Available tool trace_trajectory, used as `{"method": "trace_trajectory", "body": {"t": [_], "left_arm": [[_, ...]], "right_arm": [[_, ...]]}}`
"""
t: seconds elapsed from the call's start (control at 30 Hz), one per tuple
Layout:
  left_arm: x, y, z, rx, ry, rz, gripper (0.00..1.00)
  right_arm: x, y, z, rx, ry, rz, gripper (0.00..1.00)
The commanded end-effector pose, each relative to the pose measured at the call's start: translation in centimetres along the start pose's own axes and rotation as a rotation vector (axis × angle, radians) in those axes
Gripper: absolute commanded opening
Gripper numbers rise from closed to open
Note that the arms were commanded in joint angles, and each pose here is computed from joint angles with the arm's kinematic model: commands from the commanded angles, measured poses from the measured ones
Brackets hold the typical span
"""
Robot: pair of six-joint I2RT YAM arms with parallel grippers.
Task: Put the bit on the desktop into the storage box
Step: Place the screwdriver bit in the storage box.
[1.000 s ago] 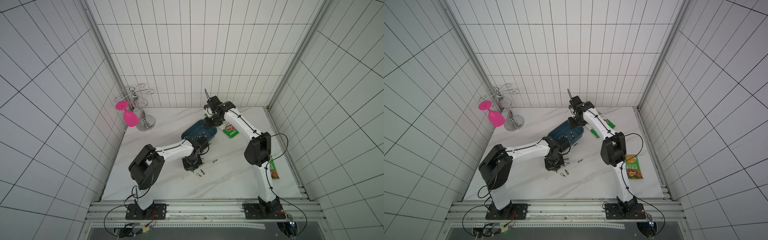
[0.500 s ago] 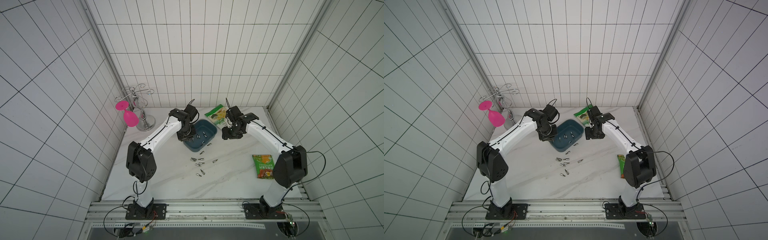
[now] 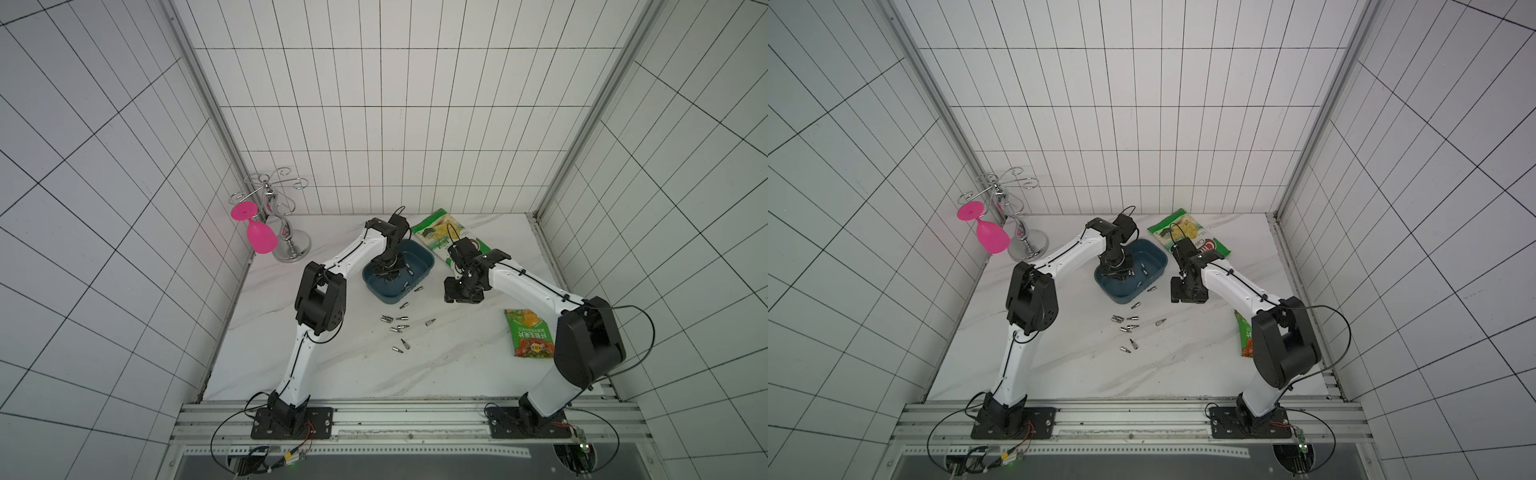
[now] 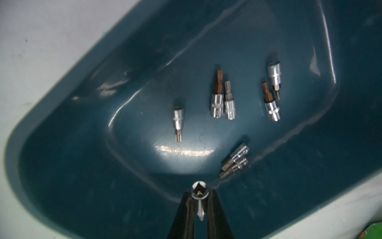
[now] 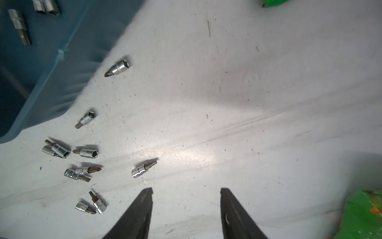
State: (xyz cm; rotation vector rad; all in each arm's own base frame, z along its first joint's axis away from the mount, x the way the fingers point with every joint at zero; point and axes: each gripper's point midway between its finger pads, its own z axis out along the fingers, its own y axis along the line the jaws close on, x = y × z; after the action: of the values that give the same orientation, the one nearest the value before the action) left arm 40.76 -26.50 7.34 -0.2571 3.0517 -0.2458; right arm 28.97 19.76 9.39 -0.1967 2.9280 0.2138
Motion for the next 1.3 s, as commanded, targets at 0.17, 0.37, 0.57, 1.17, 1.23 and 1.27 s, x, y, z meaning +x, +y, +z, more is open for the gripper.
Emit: {"method": "trace_trajectory", "body": {"t": [0.17, 0.37, 0.57, 1.17, 1.23, 1.27], "left_arm": [[-2.0, -0.4, 3.1, 0.030, 0.003, 0.003, 0.00], [-2.5, 0.0, 3.8, 0.034, 0.013, 0.001, 0.00], [-2.4, -0.1, 4.5, 0.045, 0.034, 0.005, 0.00], [-2.3, -0.3, 4.4, 0.054, 0.042, 0.014, 0.14], [-2.4, -0.3, 4.3, 0.055, 0.038, 0.015, 0.17], [-2.4, -0.4, 4.2, 0.056, 0.036, 0.015, 0.18]], "right_arm": [[1.5, 1.5, 0.6, 0.025, -0.057, 0.086, 0.54], [2.2, 2.5, 2.4, 0.027, -0.037, 0.090, 0.50], [2.4, 3.3, 3.6, 0.023, -0.016, 0.080, 0.50], [3.7, 5.0, 5.8, 0.018, 0.049, 0.035, 0.49], [3.7, 5.1, 5.9, 0.019, 0.052, 0.031, 0.49], [3.8, 5.2, 6.0, 0.018, 0.054, 0.029, 0.49]]}}
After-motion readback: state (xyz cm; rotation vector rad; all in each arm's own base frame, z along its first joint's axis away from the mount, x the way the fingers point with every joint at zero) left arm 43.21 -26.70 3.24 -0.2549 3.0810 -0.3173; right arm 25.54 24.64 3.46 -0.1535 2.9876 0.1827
